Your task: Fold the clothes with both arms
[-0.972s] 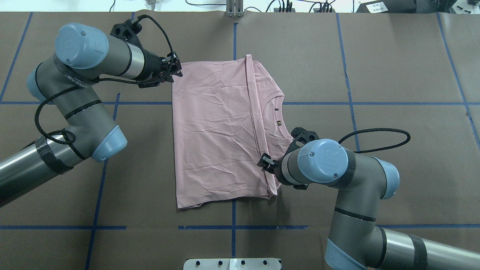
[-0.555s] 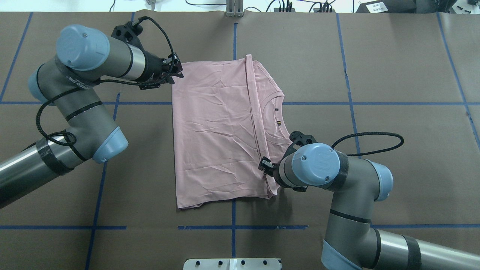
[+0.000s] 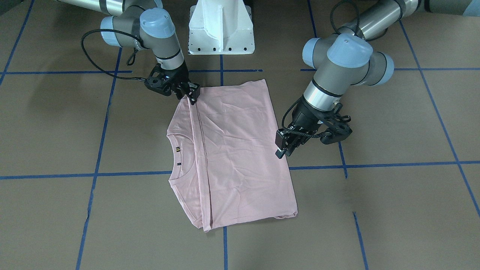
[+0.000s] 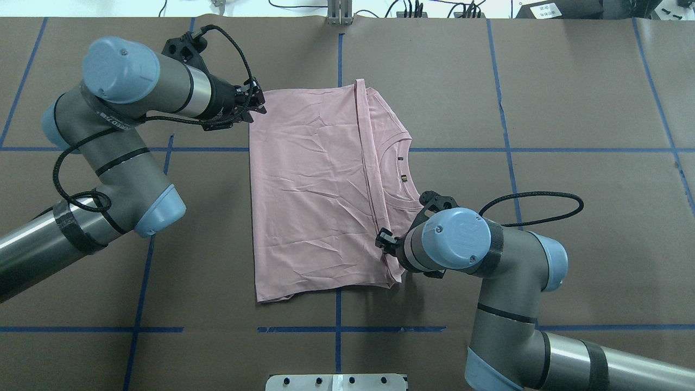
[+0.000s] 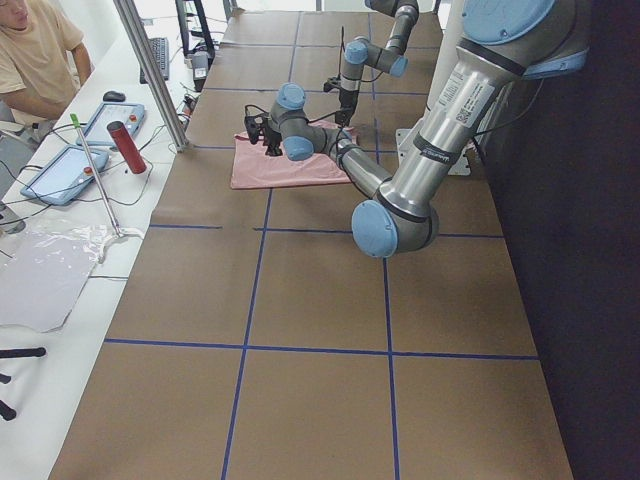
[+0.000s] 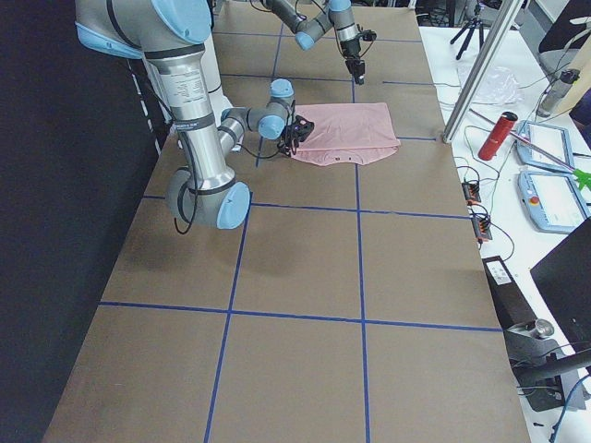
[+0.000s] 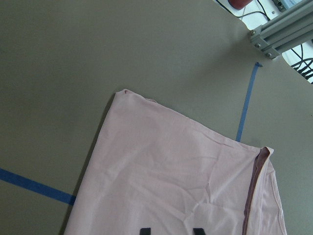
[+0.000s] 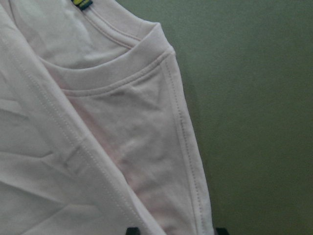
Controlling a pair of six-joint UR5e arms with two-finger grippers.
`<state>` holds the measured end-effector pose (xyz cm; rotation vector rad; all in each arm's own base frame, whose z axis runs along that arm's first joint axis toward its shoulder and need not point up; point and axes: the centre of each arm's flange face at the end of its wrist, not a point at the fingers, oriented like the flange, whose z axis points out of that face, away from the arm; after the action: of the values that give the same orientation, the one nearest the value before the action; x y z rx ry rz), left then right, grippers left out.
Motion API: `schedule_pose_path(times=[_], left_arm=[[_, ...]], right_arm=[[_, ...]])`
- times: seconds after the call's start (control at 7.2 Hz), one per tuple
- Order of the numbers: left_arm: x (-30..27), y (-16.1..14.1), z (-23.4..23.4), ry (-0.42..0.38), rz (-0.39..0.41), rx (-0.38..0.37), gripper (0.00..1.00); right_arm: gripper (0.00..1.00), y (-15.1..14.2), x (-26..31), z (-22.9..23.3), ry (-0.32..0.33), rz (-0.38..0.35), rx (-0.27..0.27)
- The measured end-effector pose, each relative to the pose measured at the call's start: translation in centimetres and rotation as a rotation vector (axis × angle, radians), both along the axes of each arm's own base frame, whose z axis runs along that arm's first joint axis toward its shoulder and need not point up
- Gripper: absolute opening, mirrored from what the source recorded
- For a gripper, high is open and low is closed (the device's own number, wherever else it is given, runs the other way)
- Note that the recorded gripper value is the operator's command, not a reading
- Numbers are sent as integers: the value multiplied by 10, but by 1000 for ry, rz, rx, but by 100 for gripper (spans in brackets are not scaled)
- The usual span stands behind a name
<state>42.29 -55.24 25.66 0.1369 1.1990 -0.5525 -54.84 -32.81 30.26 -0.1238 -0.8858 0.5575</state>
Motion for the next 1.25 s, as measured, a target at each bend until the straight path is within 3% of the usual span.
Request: schedule_pose_path(times=[0.14, 0.83, 0.97, 1.25], left_arm=[[0, 0, 0, 0, 0, 0, 40], [7, 13, -5, 23, 0, -35, 44], [16, 43, -9, 45, 16, -74, 46], [55, 146, -14, 52, 53, -168, 51]], right_arm=[[0, 2, -1, 0, -1, 4, -7], [0, 5, 7, -13, -32, 2, -3], [0, 6, 13, -19, -45, 2, 1], [0, 8, 23, -25, -62, 4, 6]])
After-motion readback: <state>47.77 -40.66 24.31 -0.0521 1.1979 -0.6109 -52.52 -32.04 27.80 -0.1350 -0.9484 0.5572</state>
